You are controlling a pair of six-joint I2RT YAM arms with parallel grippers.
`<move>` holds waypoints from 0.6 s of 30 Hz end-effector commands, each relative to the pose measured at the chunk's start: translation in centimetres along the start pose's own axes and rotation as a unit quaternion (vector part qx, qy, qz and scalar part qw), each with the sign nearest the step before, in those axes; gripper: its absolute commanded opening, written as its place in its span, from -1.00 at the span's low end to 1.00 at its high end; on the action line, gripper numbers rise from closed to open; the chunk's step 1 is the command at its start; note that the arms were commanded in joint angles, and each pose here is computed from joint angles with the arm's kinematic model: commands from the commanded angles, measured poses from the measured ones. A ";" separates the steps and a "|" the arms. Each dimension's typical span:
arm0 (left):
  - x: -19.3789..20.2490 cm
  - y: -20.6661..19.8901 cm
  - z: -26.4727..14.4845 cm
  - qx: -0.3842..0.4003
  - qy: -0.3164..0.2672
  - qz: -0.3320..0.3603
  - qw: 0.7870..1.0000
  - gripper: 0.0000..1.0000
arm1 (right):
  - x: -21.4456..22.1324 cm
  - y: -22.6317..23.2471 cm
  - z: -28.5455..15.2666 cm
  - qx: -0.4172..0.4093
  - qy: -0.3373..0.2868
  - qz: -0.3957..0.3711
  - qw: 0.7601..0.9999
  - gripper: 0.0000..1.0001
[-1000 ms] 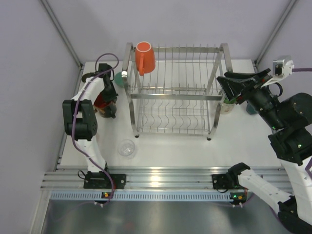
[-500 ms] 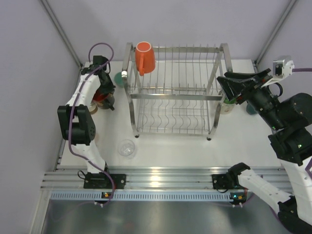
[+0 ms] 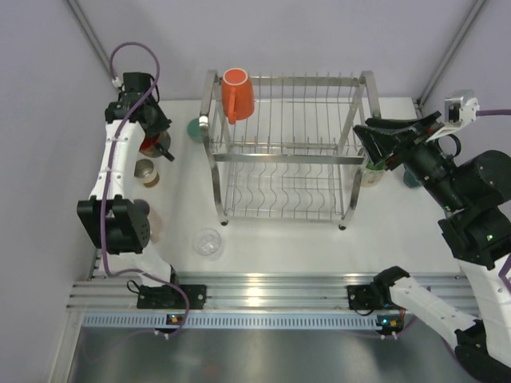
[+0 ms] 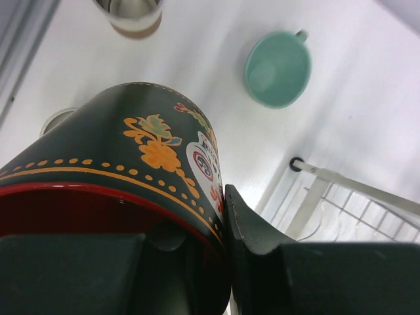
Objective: Load the cups into the dish rack
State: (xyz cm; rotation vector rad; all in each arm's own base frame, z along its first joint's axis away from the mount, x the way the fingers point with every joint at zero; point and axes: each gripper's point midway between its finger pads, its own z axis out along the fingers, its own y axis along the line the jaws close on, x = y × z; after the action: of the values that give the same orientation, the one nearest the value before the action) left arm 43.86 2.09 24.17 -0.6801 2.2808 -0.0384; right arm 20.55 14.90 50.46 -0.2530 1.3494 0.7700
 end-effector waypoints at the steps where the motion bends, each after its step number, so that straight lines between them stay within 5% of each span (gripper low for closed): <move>1: -7.5 -1.5 -8.6 0.053 -0.147 -0.023 0.987 -1.00 | -1.2 0.8 0.4 -0.017 -0.009 0.005 1.000 -0.16; 6: -9.5 -3.5 -13.6 0.135 -0.209 -0.015 0.968 -1.00 | -1.5 1.7 0.6 -0.039 -0.002 0.011 0.999 -0.15; 18: -13.7 -7.2 -32.1 0.348 -0.397 -0.024 0.849 -1.00 | -3.0 5.4 1.0 -0.128 0.016 0.033 0.991 -0.10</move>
State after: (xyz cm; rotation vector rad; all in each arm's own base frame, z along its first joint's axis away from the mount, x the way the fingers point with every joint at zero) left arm 37.11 -1.47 46.02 -0.4405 1.6925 -0.3807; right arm 19.97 17.82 52.16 -0.3629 1.3701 0.9186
